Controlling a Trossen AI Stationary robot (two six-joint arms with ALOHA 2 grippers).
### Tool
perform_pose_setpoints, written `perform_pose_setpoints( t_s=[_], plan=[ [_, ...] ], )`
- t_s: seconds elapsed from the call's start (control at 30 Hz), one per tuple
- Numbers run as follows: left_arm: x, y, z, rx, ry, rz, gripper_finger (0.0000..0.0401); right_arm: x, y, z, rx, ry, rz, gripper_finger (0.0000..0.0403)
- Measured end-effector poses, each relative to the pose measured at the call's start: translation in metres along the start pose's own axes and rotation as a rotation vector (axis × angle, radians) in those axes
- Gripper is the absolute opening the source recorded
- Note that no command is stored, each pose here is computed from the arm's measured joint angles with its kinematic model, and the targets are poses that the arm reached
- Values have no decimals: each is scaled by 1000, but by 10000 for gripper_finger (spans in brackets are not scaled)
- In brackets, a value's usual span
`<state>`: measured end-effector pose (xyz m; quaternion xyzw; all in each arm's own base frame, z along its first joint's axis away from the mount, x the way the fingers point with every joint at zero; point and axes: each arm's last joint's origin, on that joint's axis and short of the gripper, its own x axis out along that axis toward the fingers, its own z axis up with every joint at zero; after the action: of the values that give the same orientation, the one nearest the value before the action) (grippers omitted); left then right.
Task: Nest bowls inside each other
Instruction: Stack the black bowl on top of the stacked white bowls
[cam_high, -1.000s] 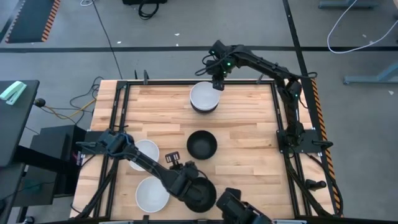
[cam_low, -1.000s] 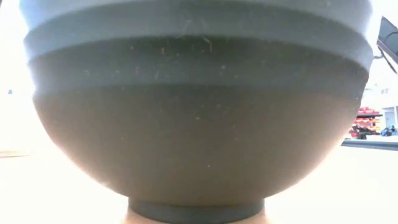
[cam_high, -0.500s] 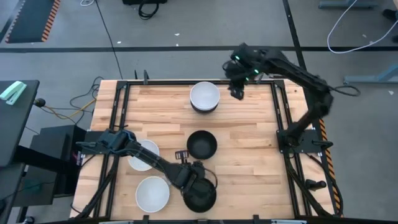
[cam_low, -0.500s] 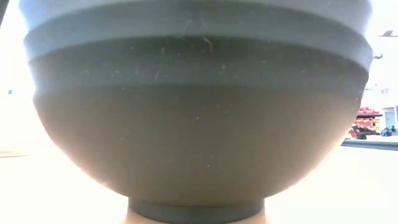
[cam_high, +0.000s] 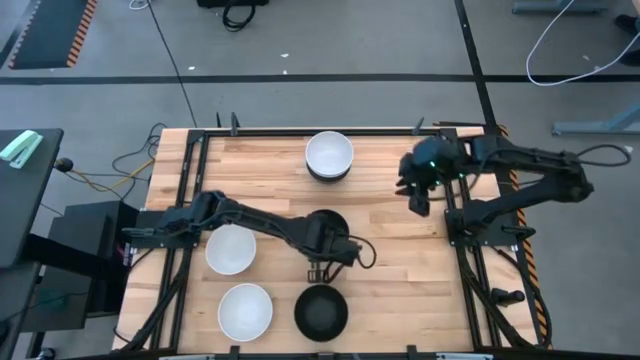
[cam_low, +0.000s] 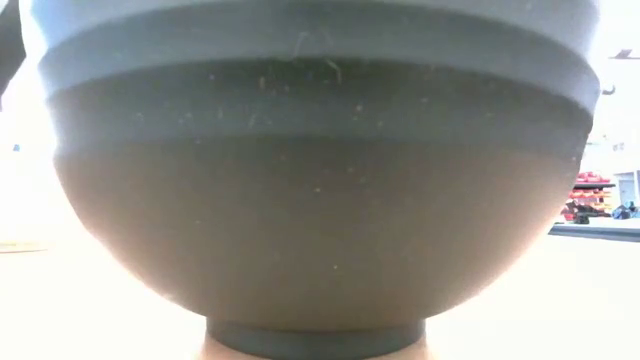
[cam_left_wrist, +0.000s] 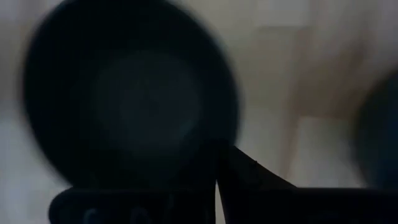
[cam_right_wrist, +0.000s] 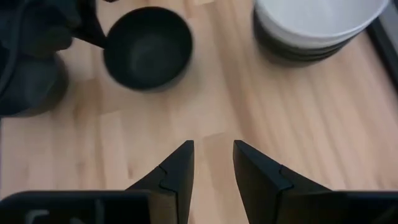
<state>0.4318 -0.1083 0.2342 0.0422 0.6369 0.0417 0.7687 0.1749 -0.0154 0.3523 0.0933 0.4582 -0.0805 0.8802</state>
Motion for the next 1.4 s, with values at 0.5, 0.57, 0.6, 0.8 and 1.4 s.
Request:
perform_pose_setpoints(
  t_s=[0.5, 0.57, 0.6, 0.8, 1.4],
  plan=[
    [4, 1, 4, -12, -4, -90, 38, 3, 23, -22, -29, -2, 1, 119],
    [5, 1, 4, -14, -5, -90, 37, 2, 26, -23, -34, -3, 10, 119],
    [5, 1, 5, -15, -7, -91, 37, 2, 27, -23, -35, -5, 15, 119],
    [5, 1, 6, -22, -20, -94, 50, 2, 32, -23, -50, -23, 12, 119],
    [32, 4, 9, -41, 47, -102, 62, 1, 35, -23, -52, -38, 11, 119]
  ],
)
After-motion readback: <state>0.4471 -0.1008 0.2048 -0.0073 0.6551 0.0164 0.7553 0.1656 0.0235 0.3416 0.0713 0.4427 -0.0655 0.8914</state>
